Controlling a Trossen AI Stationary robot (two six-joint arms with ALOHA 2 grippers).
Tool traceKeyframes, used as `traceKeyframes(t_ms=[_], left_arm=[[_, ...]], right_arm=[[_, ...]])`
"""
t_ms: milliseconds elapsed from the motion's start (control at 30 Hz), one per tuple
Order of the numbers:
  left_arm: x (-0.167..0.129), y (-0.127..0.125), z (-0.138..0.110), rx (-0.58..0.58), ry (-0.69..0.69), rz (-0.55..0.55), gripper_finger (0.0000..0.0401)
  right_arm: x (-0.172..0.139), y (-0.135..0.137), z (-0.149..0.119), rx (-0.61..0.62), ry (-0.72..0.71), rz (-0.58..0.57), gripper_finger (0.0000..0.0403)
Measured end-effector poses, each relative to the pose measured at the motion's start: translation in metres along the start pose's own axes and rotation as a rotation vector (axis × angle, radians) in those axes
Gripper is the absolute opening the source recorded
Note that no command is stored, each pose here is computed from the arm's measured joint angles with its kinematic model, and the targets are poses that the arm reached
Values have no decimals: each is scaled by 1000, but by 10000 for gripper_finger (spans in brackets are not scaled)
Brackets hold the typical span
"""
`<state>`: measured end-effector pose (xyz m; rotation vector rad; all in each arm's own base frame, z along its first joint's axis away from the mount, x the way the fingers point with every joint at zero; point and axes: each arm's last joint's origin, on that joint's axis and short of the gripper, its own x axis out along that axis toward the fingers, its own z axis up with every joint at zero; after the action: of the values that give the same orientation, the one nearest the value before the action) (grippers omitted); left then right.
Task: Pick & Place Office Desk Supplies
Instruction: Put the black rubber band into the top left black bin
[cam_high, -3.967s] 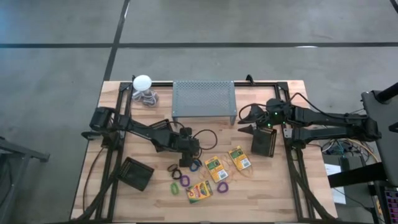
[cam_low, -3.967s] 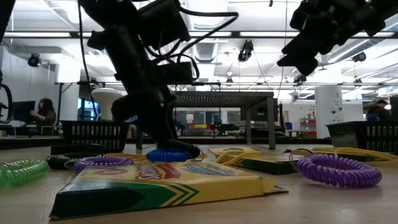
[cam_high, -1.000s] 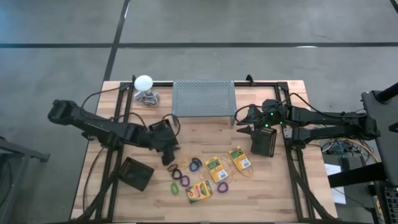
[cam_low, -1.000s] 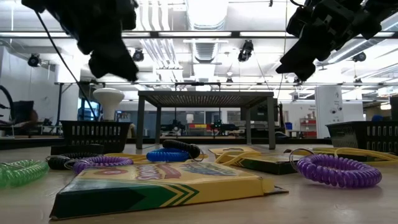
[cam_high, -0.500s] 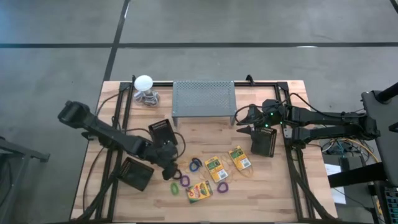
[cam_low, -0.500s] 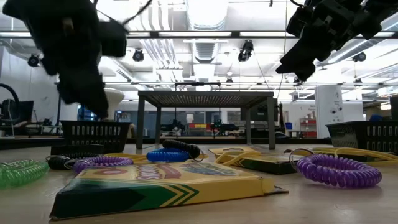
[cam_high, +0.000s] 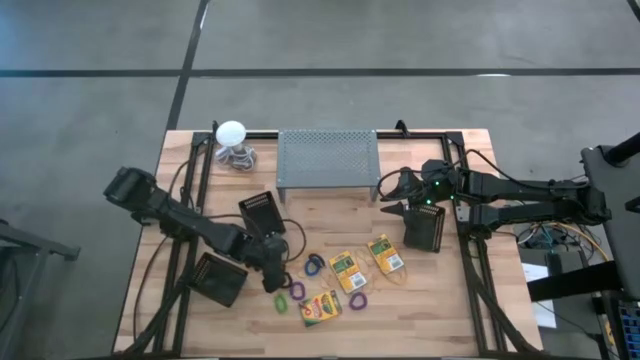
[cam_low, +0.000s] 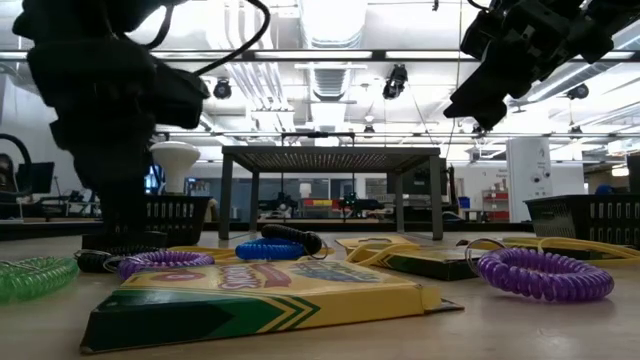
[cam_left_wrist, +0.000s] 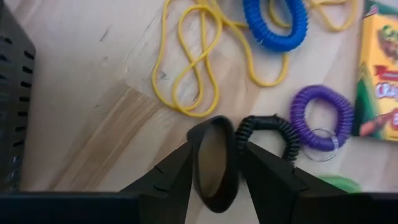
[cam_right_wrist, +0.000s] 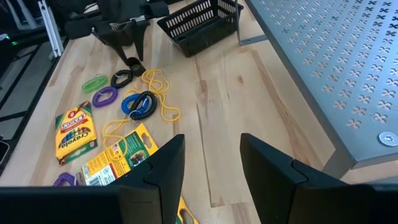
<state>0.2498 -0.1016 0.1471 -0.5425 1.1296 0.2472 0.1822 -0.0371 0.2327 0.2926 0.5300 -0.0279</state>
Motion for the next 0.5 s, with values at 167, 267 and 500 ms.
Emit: traceKeyframes(t_ms=[167, 267, 500], left_arm=[[-8, 0, 1, -50, 0, 1, 147], [-8, 6, -3, -117, 43, 67, 149], [-3, 10, -6, -214, 74, 119, 187]], right_arm=[[0, 0, 0, 2, -4, -4, 148], [0, 0, 1, 1, -9, -3, 148], [0, 0, 1, 0, -12, -3, 148]])
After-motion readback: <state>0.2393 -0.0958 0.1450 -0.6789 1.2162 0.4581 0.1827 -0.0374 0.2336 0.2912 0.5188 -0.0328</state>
